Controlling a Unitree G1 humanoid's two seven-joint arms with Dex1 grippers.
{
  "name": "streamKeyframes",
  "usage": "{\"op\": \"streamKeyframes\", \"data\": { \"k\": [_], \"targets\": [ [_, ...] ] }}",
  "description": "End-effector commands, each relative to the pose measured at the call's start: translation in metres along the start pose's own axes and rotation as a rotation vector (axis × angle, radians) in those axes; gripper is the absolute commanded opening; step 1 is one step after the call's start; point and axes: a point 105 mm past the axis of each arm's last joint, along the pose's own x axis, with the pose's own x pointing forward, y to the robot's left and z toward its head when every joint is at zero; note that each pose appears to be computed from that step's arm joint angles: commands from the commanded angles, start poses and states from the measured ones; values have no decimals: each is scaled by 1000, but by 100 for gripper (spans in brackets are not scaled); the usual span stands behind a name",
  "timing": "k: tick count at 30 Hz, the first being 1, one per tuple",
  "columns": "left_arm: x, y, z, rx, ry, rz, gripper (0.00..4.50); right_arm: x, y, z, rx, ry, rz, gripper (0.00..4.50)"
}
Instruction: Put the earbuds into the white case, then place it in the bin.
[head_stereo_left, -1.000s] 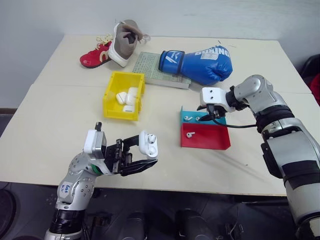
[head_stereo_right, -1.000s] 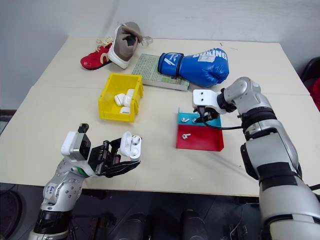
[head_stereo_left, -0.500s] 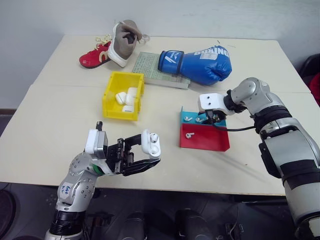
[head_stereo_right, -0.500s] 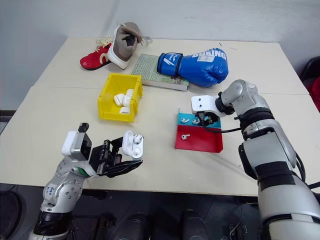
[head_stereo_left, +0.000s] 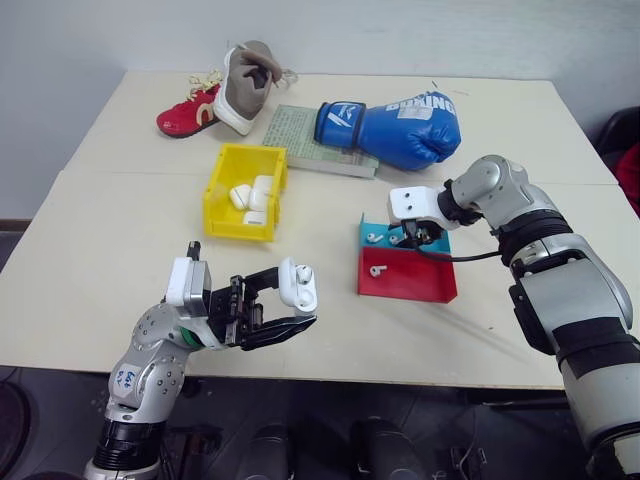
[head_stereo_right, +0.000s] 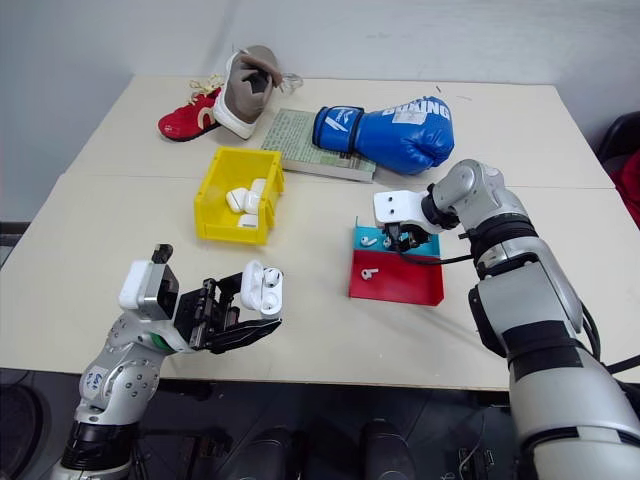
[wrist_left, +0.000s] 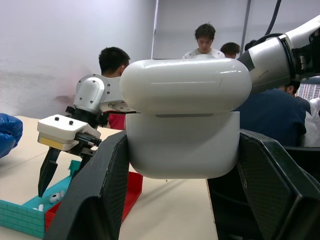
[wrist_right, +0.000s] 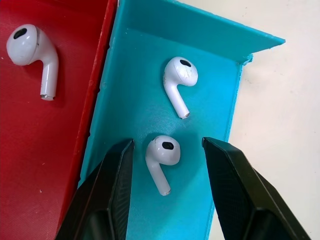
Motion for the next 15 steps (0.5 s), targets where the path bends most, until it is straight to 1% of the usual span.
{"op": "streamKeyframes", "data": {
  "k": [1, 15],
  "targets": [
    [0, -1, 9, 32, -16, -8, 277, 1, 5, -6, 18, 27, 37, 220],
    [3, -3, 8, 32, -15, -8, 277, -1, 12, -17, 74, 46, 66, 220]
  ]
}}
